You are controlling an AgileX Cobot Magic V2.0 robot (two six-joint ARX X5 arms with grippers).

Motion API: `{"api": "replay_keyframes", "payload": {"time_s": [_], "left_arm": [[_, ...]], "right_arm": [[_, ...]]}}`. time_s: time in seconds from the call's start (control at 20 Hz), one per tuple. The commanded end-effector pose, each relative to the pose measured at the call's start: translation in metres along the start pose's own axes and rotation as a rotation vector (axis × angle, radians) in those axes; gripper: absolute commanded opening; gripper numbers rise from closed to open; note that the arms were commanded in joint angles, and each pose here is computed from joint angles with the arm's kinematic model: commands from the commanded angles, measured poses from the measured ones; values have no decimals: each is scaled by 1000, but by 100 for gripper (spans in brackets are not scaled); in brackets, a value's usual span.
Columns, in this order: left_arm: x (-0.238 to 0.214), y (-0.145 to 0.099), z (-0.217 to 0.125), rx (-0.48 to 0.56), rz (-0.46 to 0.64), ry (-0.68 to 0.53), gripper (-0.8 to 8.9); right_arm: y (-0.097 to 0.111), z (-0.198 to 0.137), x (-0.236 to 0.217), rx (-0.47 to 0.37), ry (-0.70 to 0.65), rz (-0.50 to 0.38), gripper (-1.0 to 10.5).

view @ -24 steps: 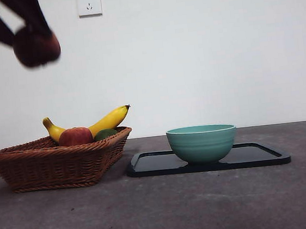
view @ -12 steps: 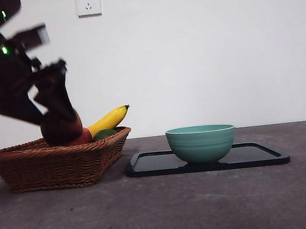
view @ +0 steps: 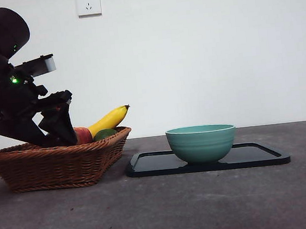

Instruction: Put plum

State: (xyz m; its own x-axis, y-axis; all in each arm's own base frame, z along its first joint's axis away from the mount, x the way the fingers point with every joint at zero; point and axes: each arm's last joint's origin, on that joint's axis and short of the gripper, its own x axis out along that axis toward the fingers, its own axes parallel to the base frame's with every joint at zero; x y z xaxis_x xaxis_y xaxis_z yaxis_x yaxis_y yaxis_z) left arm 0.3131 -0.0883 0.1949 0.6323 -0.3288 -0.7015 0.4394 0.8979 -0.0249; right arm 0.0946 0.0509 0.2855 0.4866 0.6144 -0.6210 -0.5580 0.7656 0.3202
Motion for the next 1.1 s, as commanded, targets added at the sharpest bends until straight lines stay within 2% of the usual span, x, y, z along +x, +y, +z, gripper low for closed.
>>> {"api": "replay_keyframes", "payload": {"time_s": [0.05,0.35,0.55,0.7,1.1], "left_arm": [[7,1,0,23,1,6,299],[11,1,-8,26,-8,74,314],[11,1,-7,14,-8,73,447],[9,1,-5,12,-7,63,446],[-40,-4,21,26,14,-104,444]], "right_arm": [[1,2,0,2,-4,4,204],[1,2,0,1,-7,4,204],[1,2,0,1,-7,4,204],[1,2,0,1,-6,4,204],[1,3,0,-2,-14,4,204]]}}
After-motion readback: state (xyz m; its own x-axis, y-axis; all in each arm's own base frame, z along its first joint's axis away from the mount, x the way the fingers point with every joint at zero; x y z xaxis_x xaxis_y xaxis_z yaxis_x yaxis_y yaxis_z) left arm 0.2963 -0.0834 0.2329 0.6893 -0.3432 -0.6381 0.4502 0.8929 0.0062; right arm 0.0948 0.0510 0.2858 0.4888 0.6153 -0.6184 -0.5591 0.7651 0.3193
